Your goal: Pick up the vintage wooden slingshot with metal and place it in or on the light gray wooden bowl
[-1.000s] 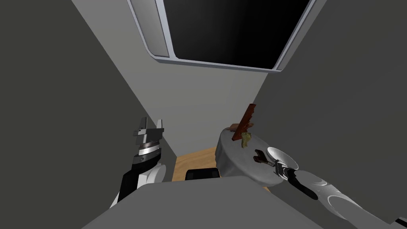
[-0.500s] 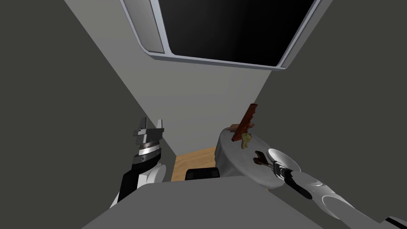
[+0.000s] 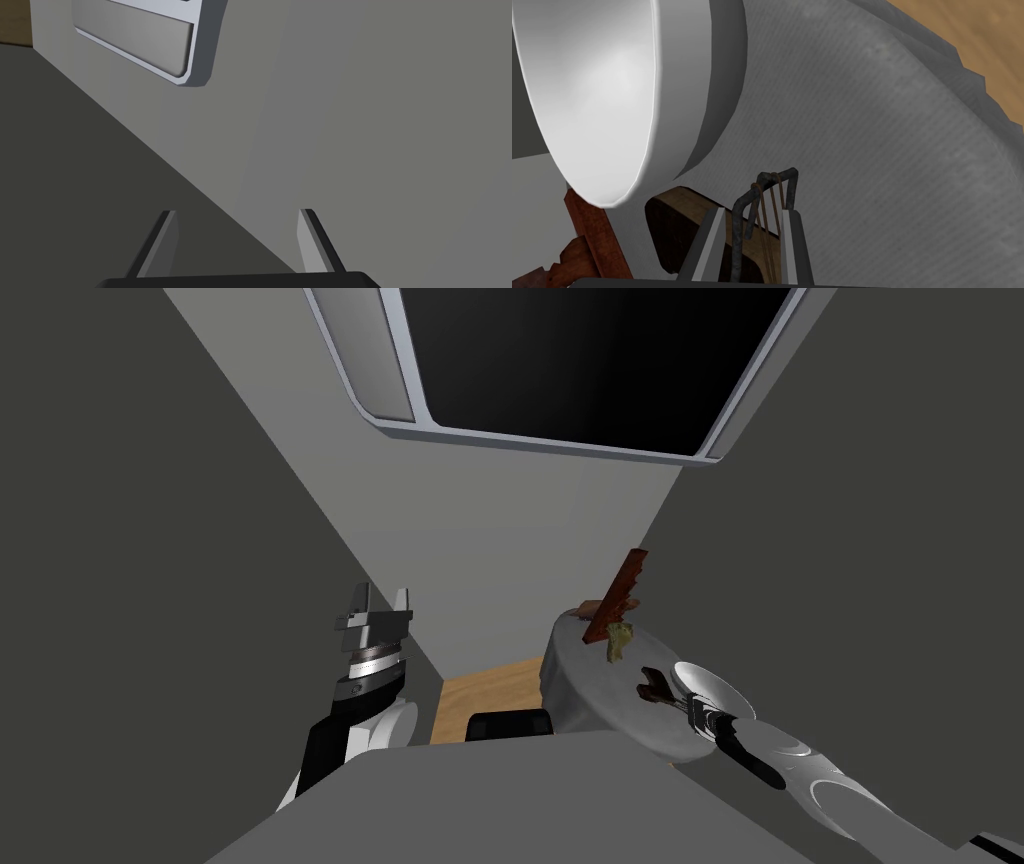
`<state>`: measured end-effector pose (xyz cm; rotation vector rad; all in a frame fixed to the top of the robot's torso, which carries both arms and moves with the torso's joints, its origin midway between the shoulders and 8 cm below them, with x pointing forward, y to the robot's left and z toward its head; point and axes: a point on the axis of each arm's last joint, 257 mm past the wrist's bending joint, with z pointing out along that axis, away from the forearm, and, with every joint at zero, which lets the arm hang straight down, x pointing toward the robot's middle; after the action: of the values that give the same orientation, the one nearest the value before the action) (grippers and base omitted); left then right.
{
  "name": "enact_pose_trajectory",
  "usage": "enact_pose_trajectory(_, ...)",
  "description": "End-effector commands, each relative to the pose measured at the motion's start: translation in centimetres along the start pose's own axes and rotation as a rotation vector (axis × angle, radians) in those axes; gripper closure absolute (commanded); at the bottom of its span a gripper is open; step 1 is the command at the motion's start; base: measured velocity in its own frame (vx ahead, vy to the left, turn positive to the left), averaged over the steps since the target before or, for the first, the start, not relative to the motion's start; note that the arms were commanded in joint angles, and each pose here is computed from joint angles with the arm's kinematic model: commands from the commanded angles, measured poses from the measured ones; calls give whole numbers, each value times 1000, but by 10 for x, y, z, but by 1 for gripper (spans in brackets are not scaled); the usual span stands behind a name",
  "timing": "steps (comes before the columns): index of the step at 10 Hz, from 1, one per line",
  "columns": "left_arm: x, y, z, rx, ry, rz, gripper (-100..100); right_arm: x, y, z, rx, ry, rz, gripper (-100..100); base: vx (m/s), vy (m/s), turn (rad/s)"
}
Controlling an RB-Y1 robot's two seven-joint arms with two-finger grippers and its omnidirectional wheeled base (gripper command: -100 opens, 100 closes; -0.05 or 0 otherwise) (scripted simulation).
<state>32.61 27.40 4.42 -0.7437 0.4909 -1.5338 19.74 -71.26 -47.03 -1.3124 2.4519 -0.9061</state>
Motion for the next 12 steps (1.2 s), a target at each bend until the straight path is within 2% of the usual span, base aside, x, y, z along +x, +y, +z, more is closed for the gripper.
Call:
enact_pose_trajectory(1, 0, 0, 0, 0, 0, 0, 0, 7, -10, -4, -1, -1, -6, 100, 2, 58, -49)
enact_pose_trajectory(2, 0, 0, 0, 0, 0, 0, 0, 4, -5, -3, 1, 0, -6, 100, 1, 36, -25)
enact_pose_trajectory(3, 0, 0, 0, 0, 0, 0, 0, 5, -6, -3, 0, 0, -5, 0, -1, 5, 0)
enact_pose_trajectory(4, 0, 0, 0, 0, 0, 0, 0, 8, -27, -5, 25, 3, -18, 100, -125, 72, -39)
enact_pose_trajectory(5, 0, 0, 0, 0, 0, 0, 0, 6, -34, -5, 34, 1, -20, 100, -209, 144, -35)
enact_pose_trajectory(7, 0, 0, 0, 0, 0, 0, 0, 6, -34, -5, 34, 1, -20, 100, -123, 59, -14)
enact_pose_trajectory(8, 0, 0, 0, 0, 0, 0, 0, 0, -60, -6, 68, -10, -21, 100, -154, -15, 6)
enact_pose_trajectory(9, 0, 0, 0, 0, 0, 0, 0, -3, -70, -6, 81, -15, -19, 100, -215, -9, 14)
enact_pose_trajectory(11, 0, 0, 0, 0, 0, 0, 0, -3, -70, -6, 81, -15, -19, 100, -101, -18, 3)
enact_pose_trajectory(12, 0, 0, 0, 0, 0, 0, 0, -13, -99, -7, 121, -30, -6, 100, -124, -36, 9)
